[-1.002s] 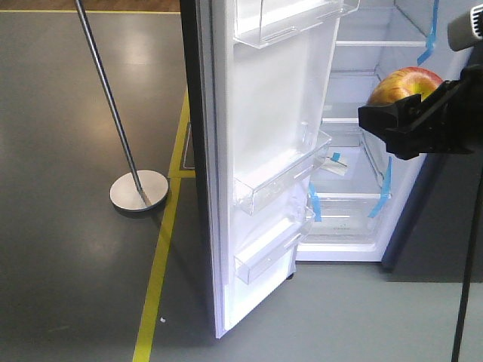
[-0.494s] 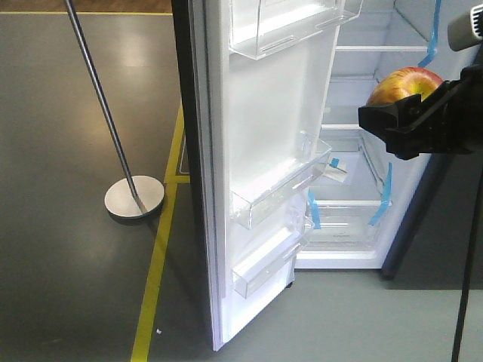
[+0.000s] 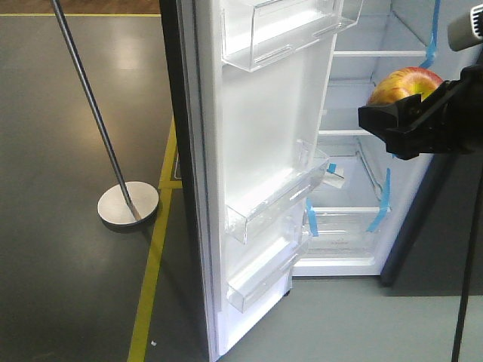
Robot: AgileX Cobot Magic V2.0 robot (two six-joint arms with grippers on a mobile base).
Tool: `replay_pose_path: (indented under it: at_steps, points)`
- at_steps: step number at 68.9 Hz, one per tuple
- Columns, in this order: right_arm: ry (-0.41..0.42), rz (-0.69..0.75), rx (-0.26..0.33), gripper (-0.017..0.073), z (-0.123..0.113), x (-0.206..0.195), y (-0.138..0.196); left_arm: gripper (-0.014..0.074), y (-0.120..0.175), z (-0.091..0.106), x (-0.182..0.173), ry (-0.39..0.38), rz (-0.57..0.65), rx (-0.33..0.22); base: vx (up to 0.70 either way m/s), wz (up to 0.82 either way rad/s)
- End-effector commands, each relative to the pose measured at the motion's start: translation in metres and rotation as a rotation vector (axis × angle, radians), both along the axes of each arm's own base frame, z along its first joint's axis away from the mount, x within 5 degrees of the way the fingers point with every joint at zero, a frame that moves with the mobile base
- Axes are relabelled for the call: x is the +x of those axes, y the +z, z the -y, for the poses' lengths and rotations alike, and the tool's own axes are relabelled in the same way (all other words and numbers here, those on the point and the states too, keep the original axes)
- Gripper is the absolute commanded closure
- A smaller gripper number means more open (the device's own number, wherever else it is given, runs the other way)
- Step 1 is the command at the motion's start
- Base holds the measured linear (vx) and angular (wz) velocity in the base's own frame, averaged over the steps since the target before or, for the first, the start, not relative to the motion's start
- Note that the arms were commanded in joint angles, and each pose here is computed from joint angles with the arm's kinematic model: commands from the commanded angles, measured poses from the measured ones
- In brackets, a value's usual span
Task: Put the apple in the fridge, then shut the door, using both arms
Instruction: 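Drive up to the refrigerator opening with the apple held, then move the right gripper with the apple toward the top door bin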
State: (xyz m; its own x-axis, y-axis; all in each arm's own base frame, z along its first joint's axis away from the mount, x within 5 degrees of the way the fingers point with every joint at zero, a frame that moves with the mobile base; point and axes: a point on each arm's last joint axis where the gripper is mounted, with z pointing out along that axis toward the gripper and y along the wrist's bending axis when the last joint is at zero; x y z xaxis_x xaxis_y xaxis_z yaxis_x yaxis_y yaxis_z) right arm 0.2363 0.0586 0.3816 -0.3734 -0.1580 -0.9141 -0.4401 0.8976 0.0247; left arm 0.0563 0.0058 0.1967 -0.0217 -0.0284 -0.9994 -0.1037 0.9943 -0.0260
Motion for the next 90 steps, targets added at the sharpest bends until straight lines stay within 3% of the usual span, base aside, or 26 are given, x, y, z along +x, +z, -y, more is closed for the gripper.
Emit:
replay_pose_path:
  at_steps: [1,90]
  points:
    - [-0.035,0.097,0.029,0.0503,0.0029,-0.0028,0.0189,0.0602,0.0141,0.0006,-0.0022,-0.008,0.108,-0.007,0.07,-0.03]
    - [-0.035,0.097,0.029,0.0503,0.0029,-0.0028,0.0189,0.0602,0.0141,0.0006,-0.0022,-0.008,0.108,-0.007,0.05,-0.01]
